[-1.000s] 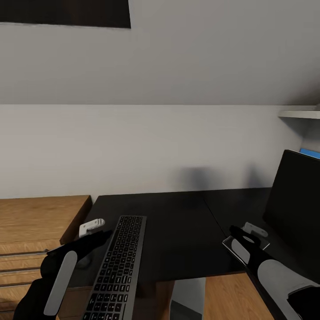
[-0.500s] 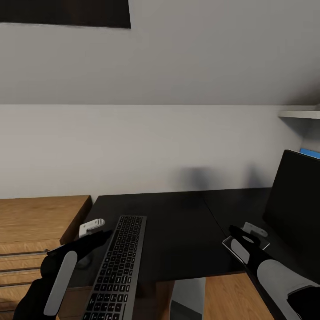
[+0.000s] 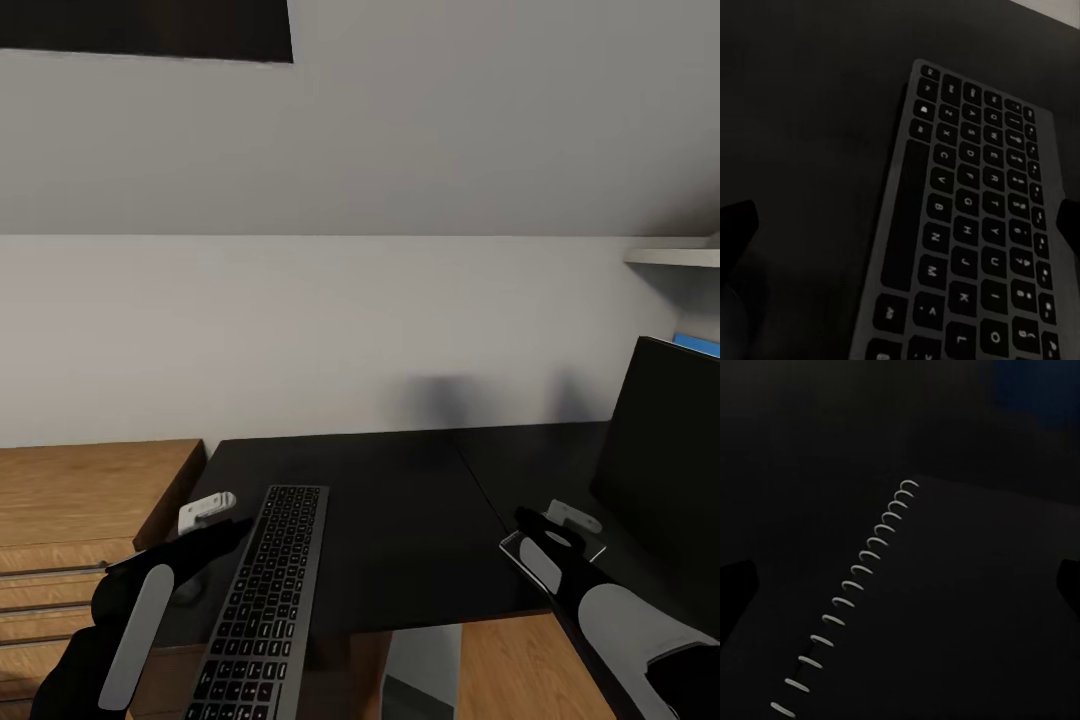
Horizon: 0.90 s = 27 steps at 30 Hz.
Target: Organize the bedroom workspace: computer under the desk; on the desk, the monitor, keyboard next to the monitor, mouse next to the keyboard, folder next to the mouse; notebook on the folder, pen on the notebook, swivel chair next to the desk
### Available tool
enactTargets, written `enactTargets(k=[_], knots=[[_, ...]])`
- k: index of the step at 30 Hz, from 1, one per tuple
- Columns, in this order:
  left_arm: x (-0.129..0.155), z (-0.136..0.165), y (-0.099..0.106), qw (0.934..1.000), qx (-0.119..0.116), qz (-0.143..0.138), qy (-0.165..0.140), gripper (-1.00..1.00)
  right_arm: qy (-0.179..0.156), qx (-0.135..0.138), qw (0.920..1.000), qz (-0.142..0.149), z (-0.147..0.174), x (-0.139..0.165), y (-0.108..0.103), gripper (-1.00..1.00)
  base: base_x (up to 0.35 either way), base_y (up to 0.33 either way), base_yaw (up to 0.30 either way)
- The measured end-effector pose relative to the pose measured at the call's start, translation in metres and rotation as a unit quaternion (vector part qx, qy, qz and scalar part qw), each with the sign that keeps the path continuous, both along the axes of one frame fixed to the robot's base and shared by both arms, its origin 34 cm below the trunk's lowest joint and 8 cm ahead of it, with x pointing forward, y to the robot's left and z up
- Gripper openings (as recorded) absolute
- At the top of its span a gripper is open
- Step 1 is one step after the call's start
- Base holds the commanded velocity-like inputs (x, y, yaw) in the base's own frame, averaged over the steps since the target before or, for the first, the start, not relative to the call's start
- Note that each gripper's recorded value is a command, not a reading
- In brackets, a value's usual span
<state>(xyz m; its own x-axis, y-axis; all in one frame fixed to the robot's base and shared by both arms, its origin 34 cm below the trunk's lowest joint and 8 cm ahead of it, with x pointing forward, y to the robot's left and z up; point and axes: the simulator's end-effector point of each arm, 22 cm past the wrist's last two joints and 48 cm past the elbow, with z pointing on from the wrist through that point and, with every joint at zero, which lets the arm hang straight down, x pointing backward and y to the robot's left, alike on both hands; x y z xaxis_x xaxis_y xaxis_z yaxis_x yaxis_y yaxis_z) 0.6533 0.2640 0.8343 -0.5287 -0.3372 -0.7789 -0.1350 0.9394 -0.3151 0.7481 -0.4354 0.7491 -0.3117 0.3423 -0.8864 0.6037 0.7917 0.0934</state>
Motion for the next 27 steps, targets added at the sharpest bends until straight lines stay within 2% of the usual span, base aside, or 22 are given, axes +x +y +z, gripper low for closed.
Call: enactTargets(k=[7, 18, 22, 27], knots=[[0.0, 0.0, 0.0, 1.0, 0.0, 0.0, 0.0, 1.0, 0.0, 0.001, 1.0, -0.002, 0.0, -0.001, -0.001, 1.0, 0.0, 0.0, -0.001], [0.0, 0.0, 0.0, 1.0, 0.001, 0.001, 0.0, 1.0, 0.011, -0.004, 0.9993, -0.035, -0.002, -0.011, -0.014, 1.0, 0.0, 0.0, 0.0], [0.0, 0.0, 0.001, 1.0, 0.001, 0.001, 0.0, 1.0, 0.012, -0.005, 0.9992, -0.037, -0.002, -0.011, -0.015, 1.0, 0.0, 0.0, -0.006], [0.0, 0.0, 0.0, 1.0, 0.002, 0.001, 0.0, 1.0, 0.011, -0.005, 0.9992, -0.038, -0.002, -0.012, -0.015, 1.0, 0.0, 0.0, -0.159]])
